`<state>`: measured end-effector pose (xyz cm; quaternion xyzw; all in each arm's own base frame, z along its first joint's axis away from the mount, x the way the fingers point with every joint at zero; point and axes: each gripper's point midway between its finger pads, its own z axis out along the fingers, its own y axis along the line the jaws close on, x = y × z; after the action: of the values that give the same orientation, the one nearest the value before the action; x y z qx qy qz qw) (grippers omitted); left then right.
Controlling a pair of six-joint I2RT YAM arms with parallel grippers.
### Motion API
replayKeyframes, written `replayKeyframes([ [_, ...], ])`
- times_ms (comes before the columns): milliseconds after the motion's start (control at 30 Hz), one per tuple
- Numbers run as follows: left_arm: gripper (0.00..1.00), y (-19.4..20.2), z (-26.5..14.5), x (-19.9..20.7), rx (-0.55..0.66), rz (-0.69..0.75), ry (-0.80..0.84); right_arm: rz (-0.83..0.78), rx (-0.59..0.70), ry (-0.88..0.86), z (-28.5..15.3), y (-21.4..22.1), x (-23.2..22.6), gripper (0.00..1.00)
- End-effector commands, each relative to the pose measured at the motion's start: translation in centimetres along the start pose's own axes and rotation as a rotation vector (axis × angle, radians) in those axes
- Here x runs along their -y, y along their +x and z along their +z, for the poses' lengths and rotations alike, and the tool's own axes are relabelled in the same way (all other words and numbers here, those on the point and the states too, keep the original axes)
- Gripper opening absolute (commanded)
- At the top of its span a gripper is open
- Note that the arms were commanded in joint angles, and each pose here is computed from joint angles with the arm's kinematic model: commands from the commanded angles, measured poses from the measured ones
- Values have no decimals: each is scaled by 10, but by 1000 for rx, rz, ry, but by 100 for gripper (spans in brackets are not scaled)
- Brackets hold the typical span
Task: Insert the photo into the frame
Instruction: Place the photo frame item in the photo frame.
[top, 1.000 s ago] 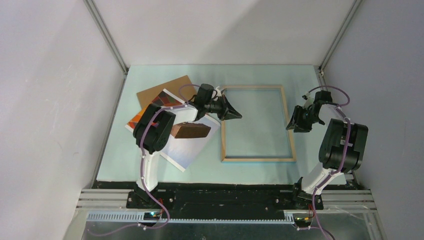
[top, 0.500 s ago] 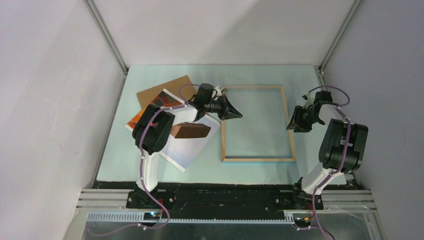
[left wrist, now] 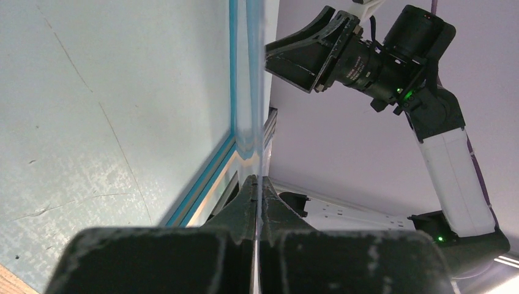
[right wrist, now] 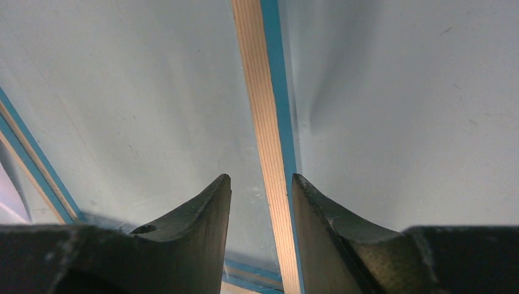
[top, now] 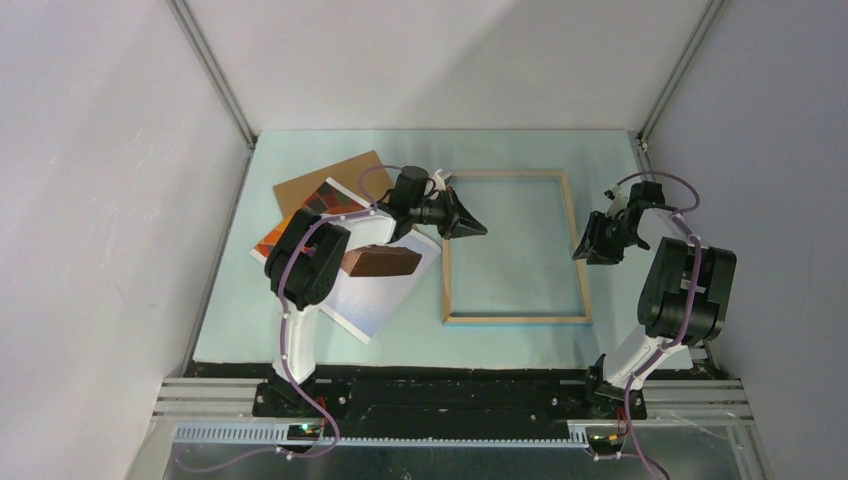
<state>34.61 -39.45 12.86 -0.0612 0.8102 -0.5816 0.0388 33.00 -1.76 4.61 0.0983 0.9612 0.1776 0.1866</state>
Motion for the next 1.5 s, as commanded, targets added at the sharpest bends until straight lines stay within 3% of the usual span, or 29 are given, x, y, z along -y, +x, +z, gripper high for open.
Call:
replayKeyframes([
  [0,0,12,-10,48,-14,137,107,-16,16,-17,-1,-7,-3,45],
  [900,0,30,-6,76,-63,183,206,-7,7,-25,0,-5,-1,43],
  [1467,0,27,3,55,-48,159,172,6,11,-31,-2,-5,3,43],
])
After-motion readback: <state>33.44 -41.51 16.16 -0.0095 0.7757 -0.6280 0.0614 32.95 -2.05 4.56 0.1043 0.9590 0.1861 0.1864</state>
